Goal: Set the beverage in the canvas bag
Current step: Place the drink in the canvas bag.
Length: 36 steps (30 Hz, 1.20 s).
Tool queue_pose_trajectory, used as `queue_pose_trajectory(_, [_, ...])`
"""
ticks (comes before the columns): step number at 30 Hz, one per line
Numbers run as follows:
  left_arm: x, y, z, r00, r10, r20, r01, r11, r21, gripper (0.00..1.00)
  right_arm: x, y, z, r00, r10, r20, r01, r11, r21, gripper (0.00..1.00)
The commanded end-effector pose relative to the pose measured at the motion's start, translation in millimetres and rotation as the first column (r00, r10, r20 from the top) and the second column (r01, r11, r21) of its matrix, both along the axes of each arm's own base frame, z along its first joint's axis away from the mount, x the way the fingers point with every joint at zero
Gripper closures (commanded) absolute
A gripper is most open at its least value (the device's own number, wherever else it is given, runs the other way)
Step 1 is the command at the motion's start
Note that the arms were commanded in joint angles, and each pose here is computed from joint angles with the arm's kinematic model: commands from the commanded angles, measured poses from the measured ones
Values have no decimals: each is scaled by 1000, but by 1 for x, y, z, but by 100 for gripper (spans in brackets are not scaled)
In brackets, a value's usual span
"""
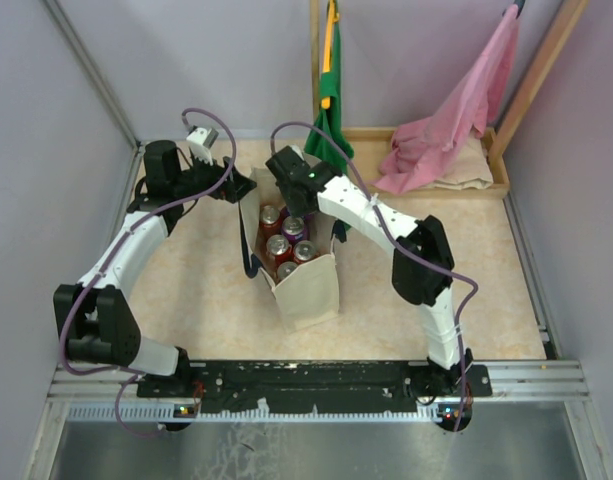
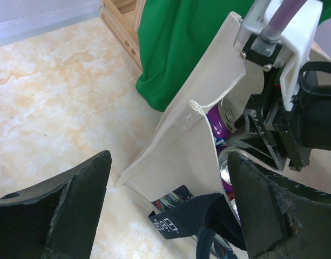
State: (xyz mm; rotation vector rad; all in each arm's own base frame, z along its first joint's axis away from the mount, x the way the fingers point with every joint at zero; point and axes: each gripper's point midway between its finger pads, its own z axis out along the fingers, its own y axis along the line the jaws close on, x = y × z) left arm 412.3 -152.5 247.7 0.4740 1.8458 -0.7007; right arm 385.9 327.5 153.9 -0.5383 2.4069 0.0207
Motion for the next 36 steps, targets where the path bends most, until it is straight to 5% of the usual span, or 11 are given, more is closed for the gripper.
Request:
queue_pose_trajectory(1, [-4,-1,5,1000,-10,18,10,1000,-3,6,6,16,31,996,12,85,-20,995,102,69])
queue_pose_trajectory(17, [-6,-1,5,1000,-8,18,8,1000,0,6,17,42,24,990,93,102,-106,985,137,86])
queue_pose_trajectory(36, [-4,1,3,1000,-2,14,2,1000,10,6,19,63,-28,986,166,-14,-163,982,98,89])
